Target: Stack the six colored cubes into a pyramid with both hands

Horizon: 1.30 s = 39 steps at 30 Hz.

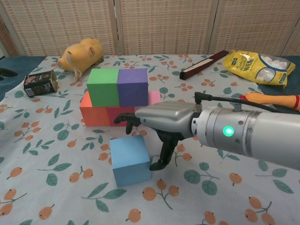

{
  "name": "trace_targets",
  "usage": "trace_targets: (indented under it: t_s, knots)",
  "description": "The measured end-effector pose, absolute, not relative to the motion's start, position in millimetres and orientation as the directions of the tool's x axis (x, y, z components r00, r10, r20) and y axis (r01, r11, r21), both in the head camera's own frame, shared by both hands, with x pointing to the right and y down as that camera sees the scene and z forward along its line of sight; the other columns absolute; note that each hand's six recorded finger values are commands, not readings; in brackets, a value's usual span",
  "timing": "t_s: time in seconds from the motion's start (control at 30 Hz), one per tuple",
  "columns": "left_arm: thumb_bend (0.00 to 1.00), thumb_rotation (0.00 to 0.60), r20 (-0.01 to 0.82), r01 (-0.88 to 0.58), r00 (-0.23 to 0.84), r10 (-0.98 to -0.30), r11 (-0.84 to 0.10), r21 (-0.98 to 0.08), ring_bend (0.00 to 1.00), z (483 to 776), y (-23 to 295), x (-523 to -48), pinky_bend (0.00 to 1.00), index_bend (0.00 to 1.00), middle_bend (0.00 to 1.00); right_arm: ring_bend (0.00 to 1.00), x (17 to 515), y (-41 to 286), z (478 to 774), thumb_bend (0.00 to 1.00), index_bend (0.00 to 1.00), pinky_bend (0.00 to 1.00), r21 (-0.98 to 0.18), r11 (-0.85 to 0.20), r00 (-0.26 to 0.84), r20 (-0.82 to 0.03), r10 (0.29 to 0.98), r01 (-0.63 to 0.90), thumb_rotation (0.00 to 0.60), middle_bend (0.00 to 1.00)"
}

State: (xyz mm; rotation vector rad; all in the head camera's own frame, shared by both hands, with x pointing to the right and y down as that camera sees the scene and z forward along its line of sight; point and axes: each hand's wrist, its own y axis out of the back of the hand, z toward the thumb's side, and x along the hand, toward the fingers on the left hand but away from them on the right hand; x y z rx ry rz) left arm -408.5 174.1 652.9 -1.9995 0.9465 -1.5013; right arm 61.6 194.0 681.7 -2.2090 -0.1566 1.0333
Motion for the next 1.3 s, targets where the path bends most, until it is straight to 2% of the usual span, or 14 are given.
trace_targets:
  t_s: [0.2,0.4,0.5,0.67,0.8,0.9,1.13,1.3]
  knots:
    - [0.4,0.6,0.634,-0.26,0.173,-0.754,-0.655,-0.709,0.0,652.1,175.4,-410.3,0.01,0.02,0.0,0.18,57.6,198.8,687.1,0.07,0.02,0.5,-0.618,-0.768,0.677,-0.639,0.365,-0.169,0.6,0.2]
    - [0.4,0.6,0.629,-0.266,0.177,-0.757,-0.652,-0.71,0.0,652.3,176.5,-409.8,0.01,0.02,0.0,0.32,52.9,197.8,690.0,0.09,0.32,0.58,-0.634,-0.76,0.673,-0.626,0.395,-0.144,0.6,0.35]
    - [0.4,0.6,0.628,-0.266,0.175,-0.759,-0.65,-0.712,0.0,652.2,176.5,-410.6,0.01,0.02,0.0,0.36,51.5,197.2,688.2,0.12,0.39,0.6,-0.637,-0.761,0.675,-0.615,0.407,-0.123,0.6,0.4]
    - [0.4,0.6,0.627,-0.264,0.172,-0.76,-0.649,-0.714,0.0,652.4,176.5,-411.5,0.01,0.02,0.0,0.37,53.5,194.2,676.1,0.12,0.4,0.61,-0.637,-0.766,0.689,-0.593,0.417,-0.085,0.6,0.41]
    - [0.4,0.6,0.628,-0.256,0.175,-0.758,-0.651,-0.715,0.0,652.3,177.5,-410.7,0.01,0.02,0.0,0.37,58.9,185.2,652.8,0.12,0.4,0.61,-0.65,-0.758,0.707,-0.557,0.435,-0.046,0.6,0.42]
    - [0.4,0.6,0.623,-0.253,0.178,-0.762,-0.647,-0.719,0.0,651.0,177.6,-409.7,0.01,0.02,0.0,0.37,67.7,171.9,626.4,0.12,0.4,0.61,-0.669,-0.743,0.718,-0.521,0.461,-0.007,0.6,0.42]
    - [0.4,0.6,0.611,-0.245,0.193,-0.768,-0.641,-0.727,0.0,648.0,176.4,-402.8,0.01,0.02,0.0,0.37,85.6,113.2,564.7,0.12,0.4,0.61,-0.73,-0.675,0.701,-0.428,0.571,0.104,0.6,0.42]
    - [0.4,0.6,0.608,-0.241,0.206,-0.767,-0.642,-0.728,0.0,646.5,176.8,-397.6,0.01,0.02,0.0,0.37,82.8,95.8,558.4,0.12,0.4,0.6,-0.72,-0.682,0.686,-0.433,0.585,0.128,0.6,0.42]
